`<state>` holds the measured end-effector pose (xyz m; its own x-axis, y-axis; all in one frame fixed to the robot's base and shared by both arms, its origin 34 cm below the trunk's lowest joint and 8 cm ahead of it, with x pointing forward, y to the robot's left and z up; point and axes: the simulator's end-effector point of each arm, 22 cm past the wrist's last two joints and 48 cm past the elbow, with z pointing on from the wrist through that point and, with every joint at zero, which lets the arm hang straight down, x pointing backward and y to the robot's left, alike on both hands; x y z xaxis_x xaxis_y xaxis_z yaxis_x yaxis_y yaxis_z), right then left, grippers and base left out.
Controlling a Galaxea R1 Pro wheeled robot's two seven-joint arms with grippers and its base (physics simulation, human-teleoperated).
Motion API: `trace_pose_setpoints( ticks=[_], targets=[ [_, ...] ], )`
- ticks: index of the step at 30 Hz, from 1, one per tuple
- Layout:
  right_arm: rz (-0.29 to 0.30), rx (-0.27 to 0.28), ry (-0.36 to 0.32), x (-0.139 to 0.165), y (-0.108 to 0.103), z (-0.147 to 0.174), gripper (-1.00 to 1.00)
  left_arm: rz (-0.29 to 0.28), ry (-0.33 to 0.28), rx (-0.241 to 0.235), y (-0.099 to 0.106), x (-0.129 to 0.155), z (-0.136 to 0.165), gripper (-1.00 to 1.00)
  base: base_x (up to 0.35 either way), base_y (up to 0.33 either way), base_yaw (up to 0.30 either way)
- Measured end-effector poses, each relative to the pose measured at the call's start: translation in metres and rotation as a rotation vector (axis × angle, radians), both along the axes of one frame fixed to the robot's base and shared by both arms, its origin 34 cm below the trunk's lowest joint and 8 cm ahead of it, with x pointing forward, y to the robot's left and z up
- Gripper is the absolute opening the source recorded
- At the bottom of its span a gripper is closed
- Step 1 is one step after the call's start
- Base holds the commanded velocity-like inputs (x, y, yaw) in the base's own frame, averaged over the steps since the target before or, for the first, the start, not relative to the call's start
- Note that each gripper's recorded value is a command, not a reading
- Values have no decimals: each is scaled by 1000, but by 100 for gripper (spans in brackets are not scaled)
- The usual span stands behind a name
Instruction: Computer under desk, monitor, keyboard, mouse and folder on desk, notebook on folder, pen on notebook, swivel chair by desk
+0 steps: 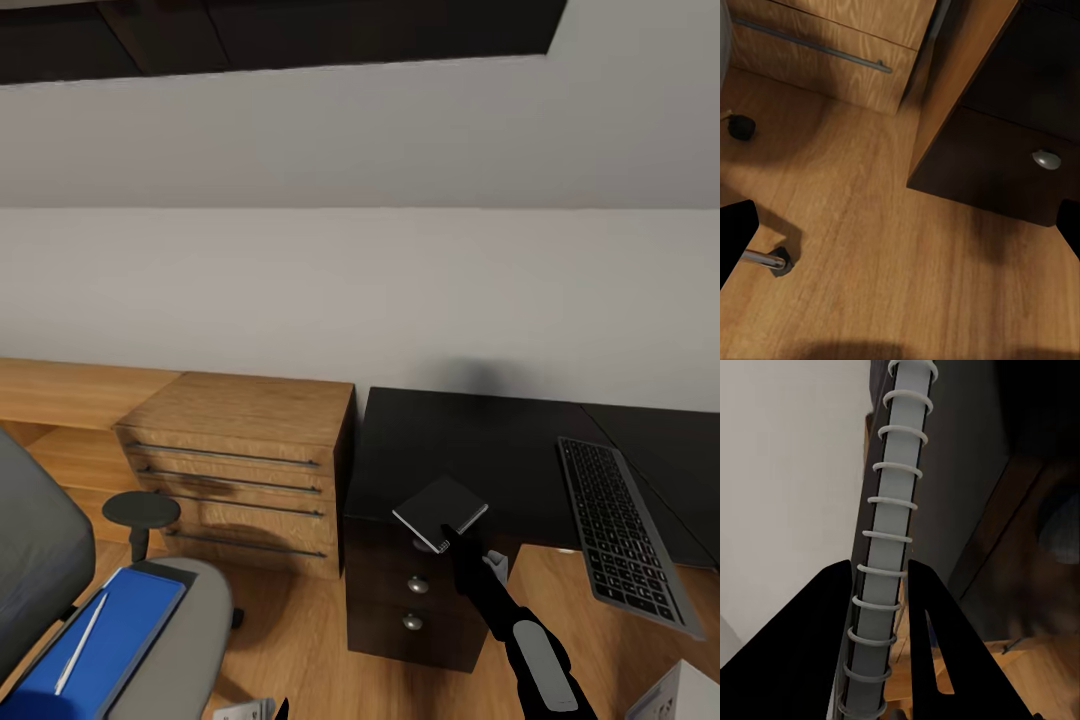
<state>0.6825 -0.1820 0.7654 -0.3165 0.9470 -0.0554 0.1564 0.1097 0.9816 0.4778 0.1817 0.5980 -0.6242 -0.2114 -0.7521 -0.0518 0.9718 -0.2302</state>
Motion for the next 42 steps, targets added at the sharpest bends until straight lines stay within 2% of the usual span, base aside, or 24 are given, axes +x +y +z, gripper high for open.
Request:
trace_pose_setpoints(
  ticks=[24, 42],
  targets=[
    [3, 11, -6, 0, 0, 0, -100, -2, -1, 1, 1, 0, -2, 100, 1, 0, 0],
    [4, 2, -3, 0, -6, -1, -100, -3, -2, 2, 1, 0, -1, 100, 109, 0, 0]
  ],
)
